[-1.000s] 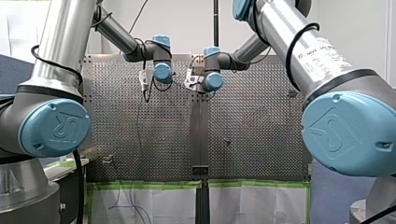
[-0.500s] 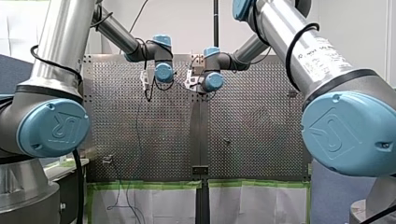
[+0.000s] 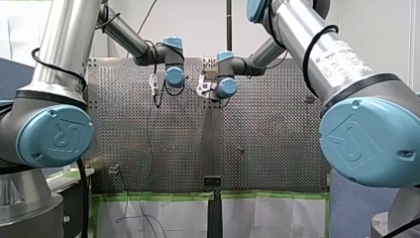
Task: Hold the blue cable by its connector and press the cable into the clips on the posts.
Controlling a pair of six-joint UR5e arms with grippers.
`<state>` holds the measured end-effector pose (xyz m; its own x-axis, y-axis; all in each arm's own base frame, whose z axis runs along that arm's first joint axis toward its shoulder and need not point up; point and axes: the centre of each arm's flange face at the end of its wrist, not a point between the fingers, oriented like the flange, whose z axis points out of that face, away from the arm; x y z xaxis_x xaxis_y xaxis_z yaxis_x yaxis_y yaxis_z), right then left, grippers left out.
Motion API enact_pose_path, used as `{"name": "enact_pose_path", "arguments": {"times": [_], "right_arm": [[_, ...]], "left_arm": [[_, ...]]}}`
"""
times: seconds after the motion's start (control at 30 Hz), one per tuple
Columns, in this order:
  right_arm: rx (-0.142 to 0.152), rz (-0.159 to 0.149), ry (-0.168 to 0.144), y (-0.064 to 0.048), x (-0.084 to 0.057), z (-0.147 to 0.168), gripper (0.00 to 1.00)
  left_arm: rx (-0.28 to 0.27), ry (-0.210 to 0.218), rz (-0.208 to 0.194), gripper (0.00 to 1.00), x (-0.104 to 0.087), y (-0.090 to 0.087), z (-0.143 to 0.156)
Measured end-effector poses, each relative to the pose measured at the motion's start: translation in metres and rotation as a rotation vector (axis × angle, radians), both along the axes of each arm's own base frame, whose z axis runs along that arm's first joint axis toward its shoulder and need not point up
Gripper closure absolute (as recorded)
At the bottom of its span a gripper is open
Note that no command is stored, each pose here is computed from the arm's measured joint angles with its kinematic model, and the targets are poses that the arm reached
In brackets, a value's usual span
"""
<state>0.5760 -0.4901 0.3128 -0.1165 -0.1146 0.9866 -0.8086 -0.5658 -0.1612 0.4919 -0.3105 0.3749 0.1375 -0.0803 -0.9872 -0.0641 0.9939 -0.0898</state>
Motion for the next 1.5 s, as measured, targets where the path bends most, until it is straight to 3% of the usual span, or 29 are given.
{"name": "enact_pose_path", "arguments": {"times": [0.27,0.37,0.57,0.67,0.9,1.13,1.33,1.5], "right_arm": [[0.025,-0.004,0.015,0.002,-0.005,-0.015,1.0],[0.035,-0.015,0.016,0.0,-0.01,-0.019,1.0],[0.077,-0.07,0.029,-0.003,-0.026,-0.04,1.0],[0.093,-0.105,0.054,-0.003,-0.036,-0.052,1.0],[0.116,-0.176,0.143,0.001,-0.06,-0.084,1.0],[0.126,-0.206,0.191,0.0,-0.083,-0.111,1.0],[0.141,-0.221,0.248,0.004,-0.102,-0.13,1.0],[0.134,-0.238,0.252,0.007,-0.118,-0.127,1.0]], "left_arm": [[-0.013,-0.001,-0.026,1.0,-0.006,-0.012,-0.003],[0.001,0.03,-0.039,1.0,-0.008,-0.02,-0.015],[0.038,0.103,-0.064,1.0,-0.012,-0.037,-0.049],[0.04,0.111,-0.073,1.0,-0.014,-0.042,-0.056],[0.046,0.119,-0.091,1.0,-0.016,-0.054,-0.076],[0.065,0.148,-0.124,1.0,-0.019,-0.075,-0.114],[0.059,0.14,-0.127,1.0,-0.022,-0.088,-0.129],[0.057,0.134,-0.144,1.0,-0.026,-0.096,-0.134]]}}
